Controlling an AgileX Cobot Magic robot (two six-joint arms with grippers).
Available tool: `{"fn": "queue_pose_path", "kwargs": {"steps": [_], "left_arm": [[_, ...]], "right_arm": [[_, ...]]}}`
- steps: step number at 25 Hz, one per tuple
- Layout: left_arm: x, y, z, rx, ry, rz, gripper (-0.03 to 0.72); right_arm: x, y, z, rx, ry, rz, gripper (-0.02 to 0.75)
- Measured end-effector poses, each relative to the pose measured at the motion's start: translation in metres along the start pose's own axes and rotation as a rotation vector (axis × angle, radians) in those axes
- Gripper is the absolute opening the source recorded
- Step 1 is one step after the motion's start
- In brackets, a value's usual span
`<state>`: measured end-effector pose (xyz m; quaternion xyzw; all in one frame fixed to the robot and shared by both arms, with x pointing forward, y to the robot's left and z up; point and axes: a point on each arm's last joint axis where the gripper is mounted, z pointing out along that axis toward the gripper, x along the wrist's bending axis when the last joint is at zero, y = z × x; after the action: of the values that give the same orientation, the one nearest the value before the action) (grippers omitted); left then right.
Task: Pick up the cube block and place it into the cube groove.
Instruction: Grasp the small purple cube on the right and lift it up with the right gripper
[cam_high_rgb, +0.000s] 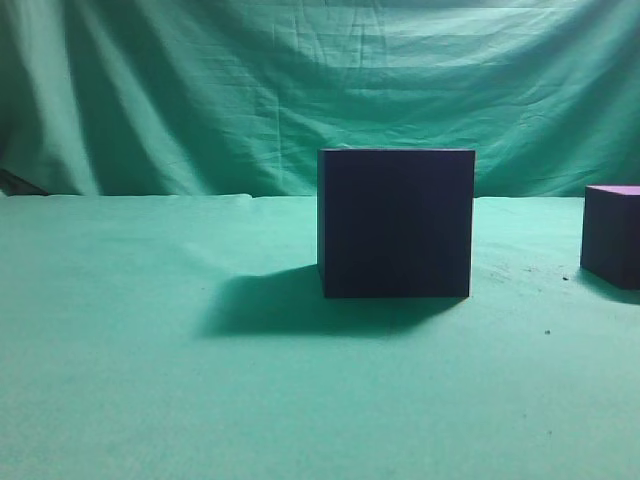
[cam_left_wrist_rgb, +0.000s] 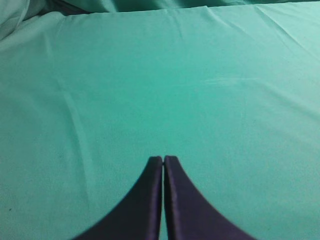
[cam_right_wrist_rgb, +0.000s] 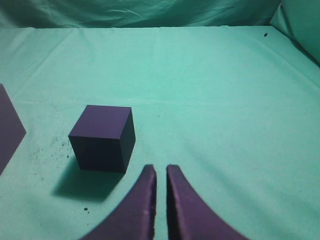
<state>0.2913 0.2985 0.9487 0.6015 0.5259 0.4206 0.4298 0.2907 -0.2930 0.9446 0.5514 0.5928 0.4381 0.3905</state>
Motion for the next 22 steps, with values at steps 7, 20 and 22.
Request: {"fn": "queue_pose_path", "kwargs": {"steps": [7,20,22], "left_arm": [[0.0000,0.0000,0.0000,0.000,0.000,0.000,0.000],[0.0000,0.0000,0.0000,0.000,0.000,0.000,0.000],[0.0000,0.0000,0.0000,0.000,0.000,0.000,0.000]], "right_arm": [[0.0000,0.0000,0.0000,0.000,0.000,0.000,0.049],[0.0000,0.0000,0.0000,0.000,0.000,0.000,0.049],[0.0000,0.0007,0.0000,-0.008,0.000,0.000,0.049]]}}
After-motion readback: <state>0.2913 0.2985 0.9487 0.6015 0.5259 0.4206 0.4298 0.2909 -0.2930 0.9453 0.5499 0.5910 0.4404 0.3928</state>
